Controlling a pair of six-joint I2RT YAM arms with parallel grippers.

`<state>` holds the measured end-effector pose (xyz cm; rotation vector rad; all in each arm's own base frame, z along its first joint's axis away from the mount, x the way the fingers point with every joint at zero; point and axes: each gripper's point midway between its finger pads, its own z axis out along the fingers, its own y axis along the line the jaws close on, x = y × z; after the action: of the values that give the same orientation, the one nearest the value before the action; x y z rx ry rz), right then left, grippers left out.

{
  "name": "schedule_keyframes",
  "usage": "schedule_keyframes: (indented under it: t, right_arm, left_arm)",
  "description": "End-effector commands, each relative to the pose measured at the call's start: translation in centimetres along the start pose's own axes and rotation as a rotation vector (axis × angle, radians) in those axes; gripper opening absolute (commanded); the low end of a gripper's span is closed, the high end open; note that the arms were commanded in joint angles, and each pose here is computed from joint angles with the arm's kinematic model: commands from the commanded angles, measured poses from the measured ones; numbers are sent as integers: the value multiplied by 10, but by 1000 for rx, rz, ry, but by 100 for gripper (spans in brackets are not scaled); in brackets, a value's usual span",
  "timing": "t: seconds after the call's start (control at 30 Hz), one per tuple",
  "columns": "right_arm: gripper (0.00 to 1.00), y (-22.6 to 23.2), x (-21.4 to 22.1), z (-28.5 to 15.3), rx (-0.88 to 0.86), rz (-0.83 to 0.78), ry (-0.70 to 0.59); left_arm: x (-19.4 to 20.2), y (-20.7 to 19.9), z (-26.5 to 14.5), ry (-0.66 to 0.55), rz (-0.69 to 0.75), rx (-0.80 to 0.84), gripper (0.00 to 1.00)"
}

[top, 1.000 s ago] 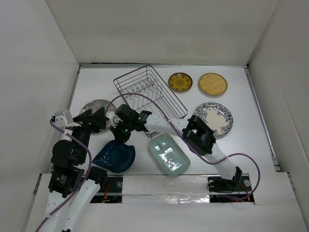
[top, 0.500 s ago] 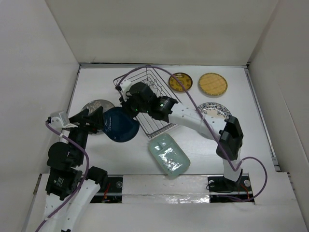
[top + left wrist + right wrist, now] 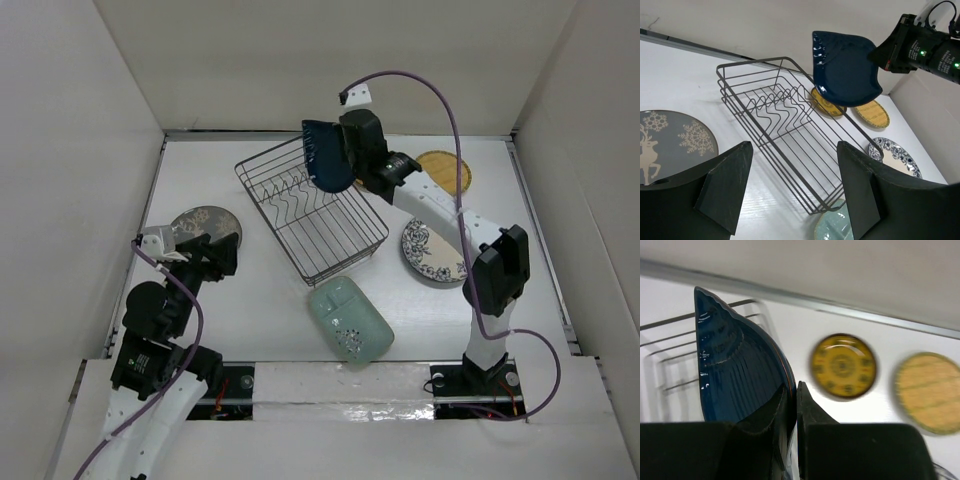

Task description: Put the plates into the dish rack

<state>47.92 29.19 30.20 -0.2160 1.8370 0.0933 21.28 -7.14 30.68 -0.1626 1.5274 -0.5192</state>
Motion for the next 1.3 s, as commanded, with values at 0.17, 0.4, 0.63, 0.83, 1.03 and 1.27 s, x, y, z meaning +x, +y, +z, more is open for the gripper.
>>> schedule_keyframes:
  t: [0.17,0.4,0.63,0.83,1.03,1.27]
  right_arm:
    - [0,-46,-93,-1,312,-21,-290]
    - [0,-28,-83,14,377,-129,-308]
    - [0,-14,-72,33,382,-170,-295]
    - [0,-4,-57,40,408,-220,-286]
    - [0,-6,-68,30,438,-222,-329]
    - [0,5,-43,40,413,-265,-292]
  left_arm:
    - [-10,-13,0,-30,22,67,65]
    - [-8,-12,1,-22,29,63,65]
    - [-5,-11,4,-10,31,58,65]
    - [-7,-11,3,-18,34,56,65]
    - [-6,-10,3,-13,36,52,65]
    - [-8,-10,1,-21,33,56,65]
